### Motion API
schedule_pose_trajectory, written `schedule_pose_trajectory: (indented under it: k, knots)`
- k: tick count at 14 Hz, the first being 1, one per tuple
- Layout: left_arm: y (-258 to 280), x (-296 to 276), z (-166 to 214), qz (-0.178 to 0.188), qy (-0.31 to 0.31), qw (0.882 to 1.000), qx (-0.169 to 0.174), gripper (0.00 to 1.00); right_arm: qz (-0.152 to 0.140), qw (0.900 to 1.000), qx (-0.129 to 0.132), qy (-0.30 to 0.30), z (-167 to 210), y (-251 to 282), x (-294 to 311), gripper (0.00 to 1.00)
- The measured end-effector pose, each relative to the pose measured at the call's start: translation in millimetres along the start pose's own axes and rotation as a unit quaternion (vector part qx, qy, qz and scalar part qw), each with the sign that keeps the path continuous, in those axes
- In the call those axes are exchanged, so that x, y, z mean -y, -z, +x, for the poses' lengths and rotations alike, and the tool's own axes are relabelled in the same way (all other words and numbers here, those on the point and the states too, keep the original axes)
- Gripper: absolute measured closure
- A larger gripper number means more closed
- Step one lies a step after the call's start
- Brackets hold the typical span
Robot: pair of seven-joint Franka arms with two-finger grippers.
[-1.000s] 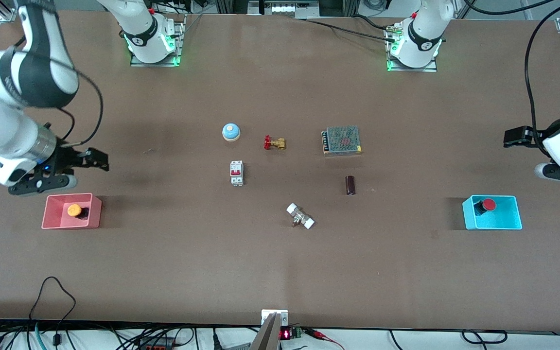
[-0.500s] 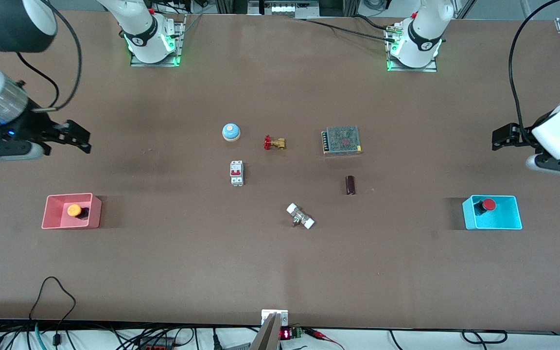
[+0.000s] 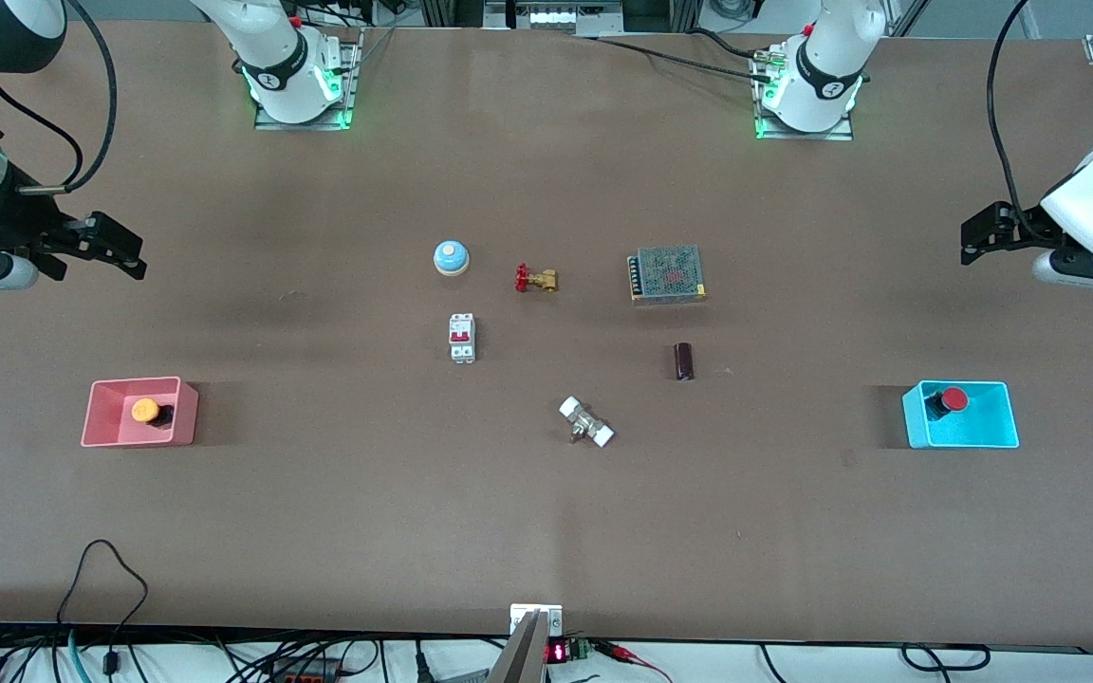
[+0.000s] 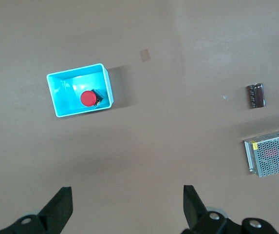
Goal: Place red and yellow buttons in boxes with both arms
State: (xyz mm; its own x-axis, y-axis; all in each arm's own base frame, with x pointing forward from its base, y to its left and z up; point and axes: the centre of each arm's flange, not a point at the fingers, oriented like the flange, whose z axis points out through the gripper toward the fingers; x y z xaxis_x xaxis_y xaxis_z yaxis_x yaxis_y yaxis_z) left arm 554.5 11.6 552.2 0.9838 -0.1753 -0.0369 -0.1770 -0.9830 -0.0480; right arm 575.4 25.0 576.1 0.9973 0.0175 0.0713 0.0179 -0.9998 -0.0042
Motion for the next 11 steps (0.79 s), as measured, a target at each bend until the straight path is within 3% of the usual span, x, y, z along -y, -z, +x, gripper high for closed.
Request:
schedule_pose_trajectory:
  k: [4, 11]
  knots:
    - [0.0, -12.7, 1.7, 0.0, -0.01, 1.0, 0.003, 0.0, 0.0, 1.0, 0.001, 0.001, -0.1, 0.4, -1.4, 0.0]
    - [2.3, -3.3, 2.0, -0.003, 0.007, 1.0, 0.006, 0.0, -0.001, 0.999, 0.032, 0.016, -7.0, -3.1, -4.7, 0.0]
